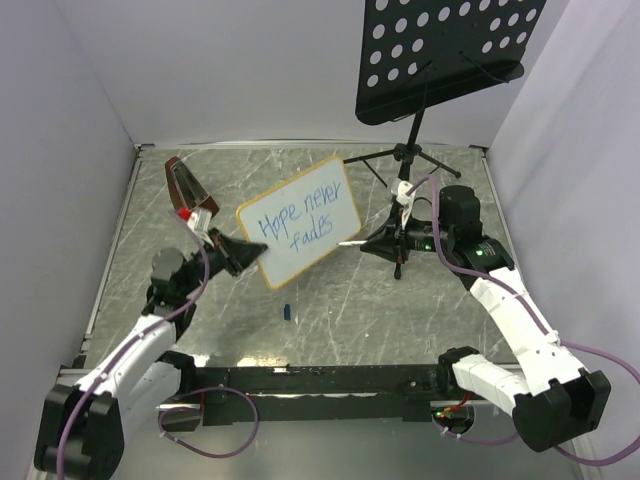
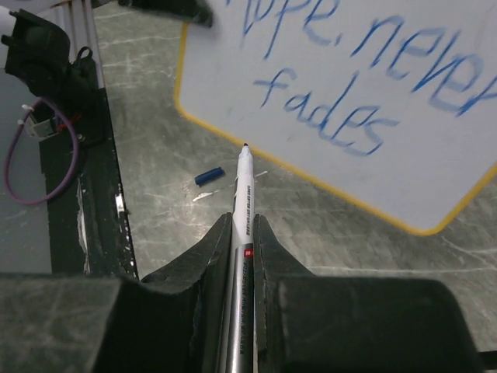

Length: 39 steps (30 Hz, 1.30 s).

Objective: Write a sentence on the whiteboard
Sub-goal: Place the whiteboard on the whiteboard stand.

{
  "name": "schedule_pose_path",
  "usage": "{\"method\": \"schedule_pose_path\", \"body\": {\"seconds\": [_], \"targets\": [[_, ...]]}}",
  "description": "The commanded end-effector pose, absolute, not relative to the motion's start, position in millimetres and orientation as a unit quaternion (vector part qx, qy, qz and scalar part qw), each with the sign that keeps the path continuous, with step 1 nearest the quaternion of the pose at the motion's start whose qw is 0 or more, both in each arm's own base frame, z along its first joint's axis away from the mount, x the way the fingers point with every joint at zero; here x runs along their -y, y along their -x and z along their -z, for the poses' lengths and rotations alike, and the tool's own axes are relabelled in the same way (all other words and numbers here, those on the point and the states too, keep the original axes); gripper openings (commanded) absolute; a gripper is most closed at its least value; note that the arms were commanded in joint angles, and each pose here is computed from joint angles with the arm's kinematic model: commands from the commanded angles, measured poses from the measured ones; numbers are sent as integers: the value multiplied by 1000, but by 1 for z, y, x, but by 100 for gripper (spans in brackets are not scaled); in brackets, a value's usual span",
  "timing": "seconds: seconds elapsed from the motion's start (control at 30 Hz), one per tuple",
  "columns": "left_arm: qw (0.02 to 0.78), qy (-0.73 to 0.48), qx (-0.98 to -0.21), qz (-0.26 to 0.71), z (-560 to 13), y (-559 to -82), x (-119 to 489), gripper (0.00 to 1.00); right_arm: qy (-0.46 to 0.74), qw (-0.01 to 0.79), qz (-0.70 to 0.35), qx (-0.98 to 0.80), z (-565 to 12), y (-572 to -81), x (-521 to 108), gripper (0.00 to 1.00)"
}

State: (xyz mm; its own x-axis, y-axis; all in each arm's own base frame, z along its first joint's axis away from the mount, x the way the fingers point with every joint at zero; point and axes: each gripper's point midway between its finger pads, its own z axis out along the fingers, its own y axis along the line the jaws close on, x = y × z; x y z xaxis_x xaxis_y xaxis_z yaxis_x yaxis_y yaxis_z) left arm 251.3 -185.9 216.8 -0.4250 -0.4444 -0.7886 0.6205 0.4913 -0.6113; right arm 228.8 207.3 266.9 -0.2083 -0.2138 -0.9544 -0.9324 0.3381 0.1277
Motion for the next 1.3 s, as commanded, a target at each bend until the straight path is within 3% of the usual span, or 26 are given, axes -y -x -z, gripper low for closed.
{"method": "schedule_pose_path", "body": {"seconds": [0.0, 0.33, 0.73, 1.27], "targets": [[616, -167, -618, 459, -279, -277, 183, 1, 442, 482, -403, -640, -280, -217, -209, 0], [638, -248, -585, 436, -287, -310, 176, 1, 444, 474, -413, -638, -275, -213, -210, 0], [621, -253, -596, 442, -259, -353, 151, 1, 442, 467, -414, -644, -268, -216, -211, 0], [542, -207, -670, 463, -186, -380, 134, 1, 443, 455, -418, -649, -261, -217, -212, 0]]}}
